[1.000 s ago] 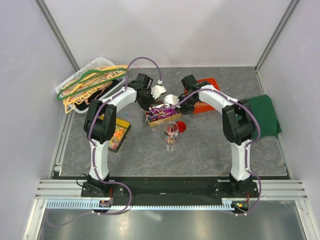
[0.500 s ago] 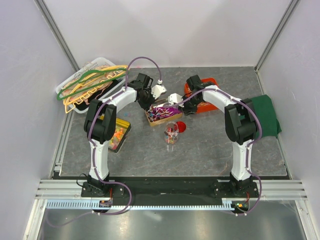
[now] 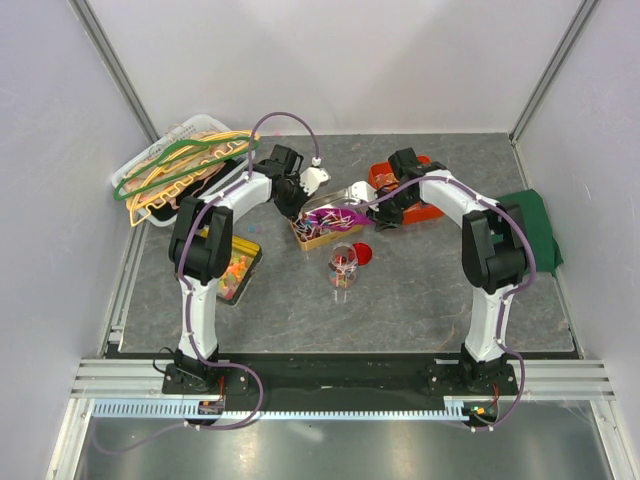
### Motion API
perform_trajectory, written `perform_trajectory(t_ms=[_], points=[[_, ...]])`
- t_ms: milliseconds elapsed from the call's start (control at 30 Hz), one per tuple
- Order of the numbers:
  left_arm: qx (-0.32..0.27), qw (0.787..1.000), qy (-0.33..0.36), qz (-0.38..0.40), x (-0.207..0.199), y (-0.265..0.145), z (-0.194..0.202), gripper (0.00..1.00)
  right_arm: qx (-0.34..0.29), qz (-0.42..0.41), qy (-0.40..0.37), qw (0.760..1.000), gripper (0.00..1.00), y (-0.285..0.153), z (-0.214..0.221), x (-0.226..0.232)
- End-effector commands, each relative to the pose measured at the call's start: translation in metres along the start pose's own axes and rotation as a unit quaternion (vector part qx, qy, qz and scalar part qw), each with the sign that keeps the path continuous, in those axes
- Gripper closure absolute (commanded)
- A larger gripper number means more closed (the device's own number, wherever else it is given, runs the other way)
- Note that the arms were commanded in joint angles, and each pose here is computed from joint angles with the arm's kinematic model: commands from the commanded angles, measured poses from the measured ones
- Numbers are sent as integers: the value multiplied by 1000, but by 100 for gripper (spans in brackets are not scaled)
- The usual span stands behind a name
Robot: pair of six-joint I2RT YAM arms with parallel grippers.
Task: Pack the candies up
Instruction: Scoop the fake candies from the storage box, then place the fake candies in the packing bottle.
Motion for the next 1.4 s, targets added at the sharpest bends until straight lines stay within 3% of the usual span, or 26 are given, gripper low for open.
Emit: perform_trajectory(t_ms=[0, 400, 933, 1000, 1067, 1133, 1200, 1367], points=[[-66, 996, -36, -43, 33, -15, -22, 98, -31, -33, 13, 999, 100, -13, -5, 22], [-61, 995, -56, -50, 46, -21, -12, 98, -60, -13, 34, 998, 100, -31, 4, 22], [-10, 995, -66, -73, 47, -3, 15, 98, -73, 44, 40, 996, 100, -75, -2, 15], [-8, 995, -71, -73, 47, -3, 18, 91, -65, 45, 33, 996, 100, -80, -3, 18], [-9, 995, -74, -73, 48, -3, 19, 75, -53, 43, 31, 997, 100, -88, -5, 23], [-10, 994, -75, -74, 48, -5, 20, 68, -45, 44, 19, 998, 100, -96, -8, 26], [-12, 994, -77, -75, 48, -7, 20, 55, -32, 38, 17, 999, 100, -102, -7, 32], [-26, 993, -85, -77, 52, -17, 18, 44, -19, 42, 7, 999, 100, -121, -13, 48]])
Point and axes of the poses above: each gripper's point midway between its finger pads, its own y axis out along the fingers, its own x axis along the line the jaws close on, z = x × y, the point moved 8 cm from there along -y, back along the fingers, and after that the axes turned 3 degrees about -y, right-handed, at the moved point
